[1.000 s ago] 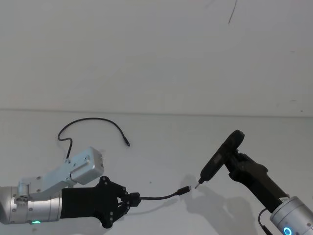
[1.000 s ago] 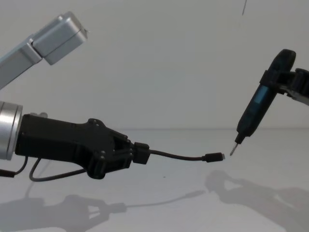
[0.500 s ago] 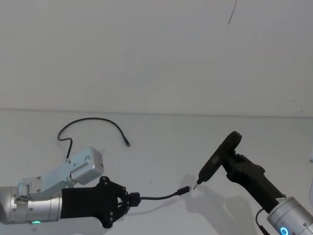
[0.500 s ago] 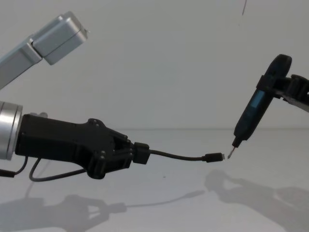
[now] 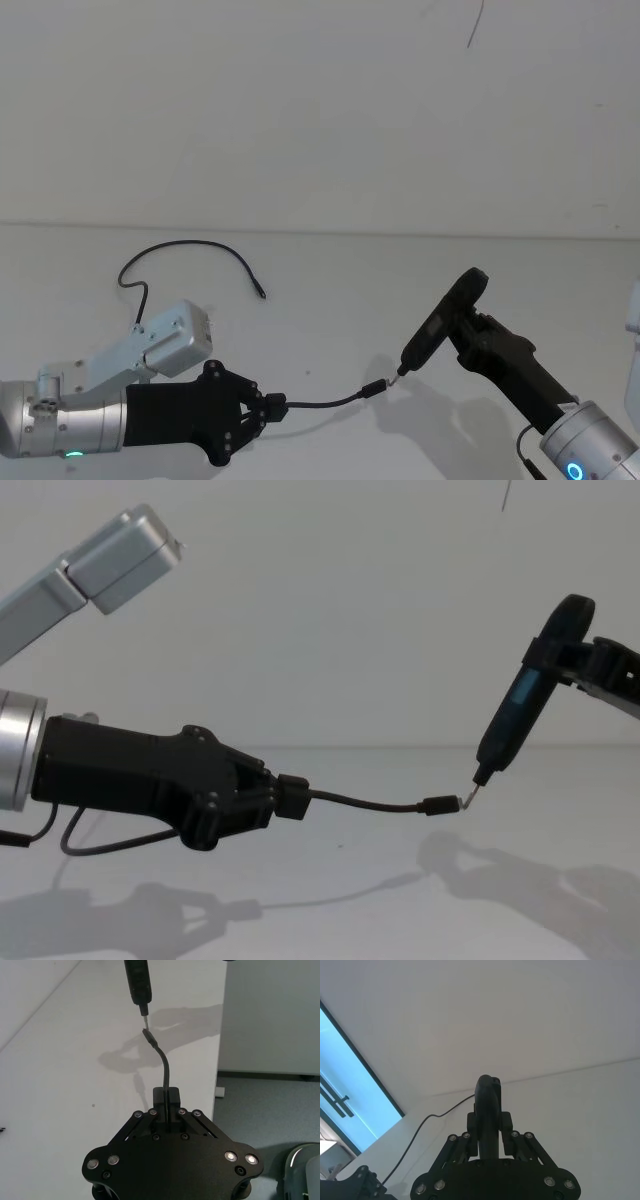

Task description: Pick up the data cable with the one hand.

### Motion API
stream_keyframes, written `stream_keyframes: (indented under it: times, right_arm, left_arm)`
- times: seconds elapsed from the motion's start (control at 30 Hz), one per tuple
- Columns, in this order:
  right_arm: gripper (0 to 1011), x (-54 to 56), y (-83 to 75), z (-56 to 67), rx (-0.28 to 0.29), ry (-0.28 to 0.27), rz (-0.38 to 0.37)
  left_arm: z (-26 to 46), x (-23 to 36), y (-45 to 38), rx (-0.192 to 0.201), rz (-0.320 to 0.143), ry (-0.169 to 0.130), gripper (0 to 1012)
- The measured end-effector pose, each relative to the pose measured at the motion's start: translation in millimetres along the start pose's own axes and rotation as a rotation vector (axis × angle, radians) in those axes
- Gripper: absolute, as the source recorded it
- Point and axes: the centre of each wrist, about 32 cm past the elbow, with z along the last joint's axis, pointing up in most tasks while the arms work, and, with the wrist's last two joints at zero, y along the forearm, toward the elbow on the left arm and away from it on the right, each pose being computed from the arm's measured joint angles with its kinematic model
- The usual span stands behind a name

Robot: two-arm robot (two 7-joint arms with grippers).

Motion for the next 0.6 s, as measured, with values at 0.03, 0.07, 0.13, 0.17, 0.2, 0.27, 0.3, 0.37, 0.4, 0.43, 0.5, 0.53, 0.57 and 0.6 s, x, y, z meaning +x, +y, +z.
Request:
stream_keyframes:
  times: [0.03,0.07,0.13,0.17,0.2,0.27,0.3,0.37,0.4,0.43,0.5,0.53,0.57,0.6]
  right_arm:
    - [269,-0.1,0.2,0.0,0.000,0.000,0.001]
    - [269,-0.2,0.5,-0.3,-0.001,0.000,0.001]
    - [269,-0.3,0.7,-0.5,-0.002,0.000,0.002]
    - [269,-0.4,1.0,-0.6,-0.003,-0.001,0.002]
    - [269,-0.5,1.2,-0.6,-0.003,-0.001,0.003]
    - [269,-0.7,1.5,-0.8,-0.004,-0.001,0.003]
    - [269,-0.7,1.5,-0.8,-0.005,-0.002,0.003]
    - [269,-0.9,1.8,-0.9,-0.005,-0.002,0.004]
    - [269,-1.0,1.9,-0.9,-0.005,-0.002,0.004]
    - [269,-1.0,2.0,-0.9,-0.005,-0.002,0.004]
    - [269,-1.1,2.1,-1.0,-0.005,-0.002,0.004]
    - [269,-1.1,2.1,-1.0,-0.006,-0.003,0.004]
    - [269,-1.1,2.2,-1.0,-0.006,-0.002,0.004]
    - [269,-1.2,2.3,-1.1,-0.006,-0.003,0.004]
  left_arm:
    - [0.0,0.0,0.0,0.000,0.000,0.000,51]
    - [0.0,0.0,0.0,0.000,0.000,0.000,51]
    - [0.0,0.0,0.0,0.000,0.000,0.000,50]
    - [0.0,0.0,0.0,0.000,0.000,0.000,51]
    - [0.0,0.0,0.0,0.000,0.000,0.000,50]
    - [0.0,0.0,0.0,0.000,0.000,0.000,50]
    - [0.0,0.0,0.0,0.000,0.000,0.000,51]
    - [0.0,0.0,0.0,0.000,0.000,0.000,50]
    - [0.0,0.0,0.0,0.000,0.000,0.000,50]
    - [0.0,0.0,0.0,0.000,0.000,0.000,51]
    - [0.0,0.0,0.0,0.000,0.000,0.000,51]
    - [0.0,0.0,0.0,0.000,0.000,0.000,51]
    - [0.0,0.0,0.0,0.000,0.000,0.000,50]
    - [0.0,0.0,0.0,0.000,0.000,0.000,50]
